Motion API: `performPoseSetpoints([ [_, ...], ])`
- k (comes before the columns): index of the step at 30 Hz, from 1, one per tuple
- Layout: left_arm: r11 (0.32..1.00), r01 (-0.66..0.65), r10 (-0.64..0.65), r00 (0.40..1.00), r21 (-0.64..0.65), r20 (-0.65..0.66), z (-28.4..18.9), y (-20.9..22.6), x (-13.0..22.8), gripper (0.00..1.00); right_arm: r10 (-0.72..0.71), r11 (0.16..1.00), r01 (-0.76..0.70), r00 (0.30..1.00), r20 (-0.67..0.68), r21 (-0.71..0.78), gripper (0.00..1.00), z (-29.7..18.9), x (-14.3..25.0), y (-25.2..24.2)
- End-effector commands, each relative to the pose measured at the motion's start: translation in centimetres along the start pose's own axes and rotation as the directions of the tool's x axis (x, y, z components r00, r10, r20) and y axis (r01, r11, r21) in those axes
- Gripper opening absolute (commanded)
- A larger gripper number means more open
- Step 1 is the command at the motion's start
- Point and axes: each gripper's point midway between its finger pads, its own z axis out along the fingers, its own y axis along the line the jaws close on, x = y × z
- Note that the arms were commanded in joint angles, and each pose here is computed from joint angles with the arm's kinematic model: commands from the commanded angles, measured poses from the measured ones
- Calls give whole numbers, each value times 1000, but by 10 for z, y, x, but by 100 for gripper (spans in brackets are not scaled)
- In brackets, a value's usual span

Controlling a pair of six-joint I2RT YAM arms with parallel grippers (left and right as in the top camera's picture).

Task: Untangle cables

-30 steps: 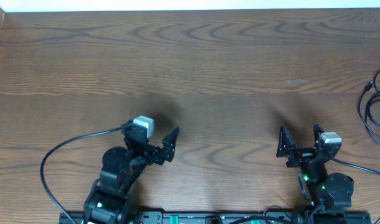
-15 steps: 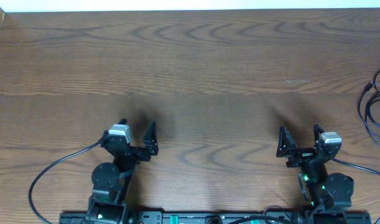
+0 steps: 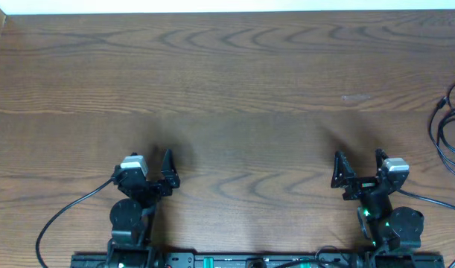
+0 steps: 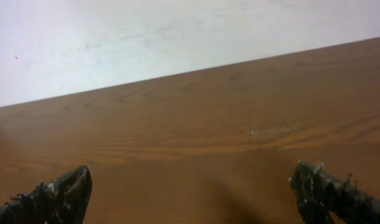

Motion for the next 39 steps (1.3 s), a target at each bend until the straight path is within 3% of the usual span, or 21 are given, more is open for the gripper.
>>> performPoseSetpoints([
  [1,998,-37,36,999,-55,-22,-2,12,8,90,11,1000,-11,1000,1,-6,99,0,1,1],
  [39,996,-76,75,997,-39,-27,-2,8,9,89,11,1000,-11,1000,1,-6,99,0,1,1],
])
